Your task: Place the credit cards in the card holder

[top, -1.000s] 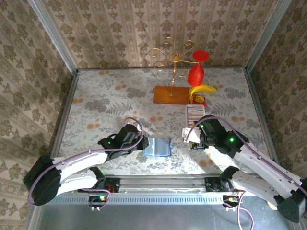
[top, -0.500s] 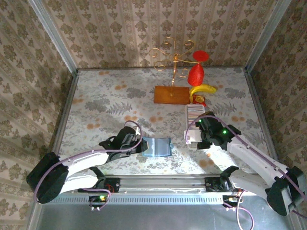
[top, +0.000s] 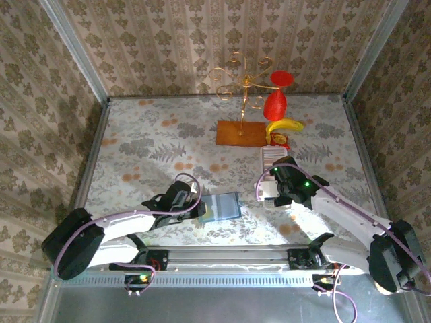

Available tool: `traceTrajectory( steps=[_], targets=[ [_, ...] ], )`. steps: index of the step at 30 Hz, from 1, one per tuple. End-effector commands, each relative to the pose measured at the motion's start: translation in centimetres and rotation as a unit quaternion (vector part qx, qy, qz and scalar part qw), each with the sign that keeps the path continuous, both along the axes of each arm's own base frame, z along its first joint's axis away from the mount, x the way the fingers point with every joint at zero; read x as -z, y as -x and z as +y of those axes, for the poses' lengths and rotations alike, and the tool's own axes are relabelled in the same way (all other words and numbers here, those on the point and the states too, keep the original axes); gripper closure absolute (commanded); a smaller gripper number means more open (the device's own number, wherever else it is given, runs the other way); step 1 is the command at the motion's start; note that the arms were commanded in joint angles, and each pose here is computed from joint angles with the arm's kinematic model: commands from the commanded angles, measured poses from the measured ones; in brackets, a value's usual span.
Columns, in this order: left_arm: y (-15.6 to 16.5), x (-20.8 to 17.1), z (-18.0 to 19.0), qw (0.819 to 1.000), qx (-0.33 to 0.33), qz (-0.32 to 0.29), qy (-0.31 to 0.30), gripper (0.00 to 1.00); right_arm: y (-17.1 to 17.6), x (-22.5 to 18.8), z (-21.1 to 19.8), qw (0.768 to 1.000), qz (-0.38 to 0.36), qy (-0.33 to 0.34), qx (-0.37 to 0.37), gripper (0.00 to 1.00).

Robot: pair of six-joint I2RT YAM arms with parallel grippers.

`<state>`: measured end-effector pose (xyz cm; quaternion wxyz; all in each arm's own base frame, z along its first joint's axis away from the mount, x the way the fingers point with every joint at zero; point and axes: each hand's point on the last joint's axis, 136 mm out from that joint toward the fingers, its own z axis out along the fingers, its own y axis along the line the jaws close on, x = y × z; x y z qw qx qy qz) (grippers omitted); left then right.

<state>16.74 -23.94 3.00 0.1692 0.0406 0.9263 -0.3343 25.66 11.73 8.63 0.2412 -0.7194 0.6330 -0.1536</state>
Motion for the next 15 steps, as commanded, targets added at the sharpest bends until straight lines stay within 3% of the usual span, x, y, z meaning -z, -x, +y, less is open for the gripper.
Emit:
traceTrajectory(
  steps=[1,15],
  targets=[
    [0.0,0.4,0.0,1.0,0.011,-0.007,-0.002,0.93,-0.3,0.6,-0.3,1.0,-0.007,0.014,-0.008,0.15],
    [0.3,1.5,0.3,1.0,0.015,-0.003,-0.023,0.98,-0.4,2.4,-0.3,0.999,0.025,0.039,-0.012,0.21]
  ],
)
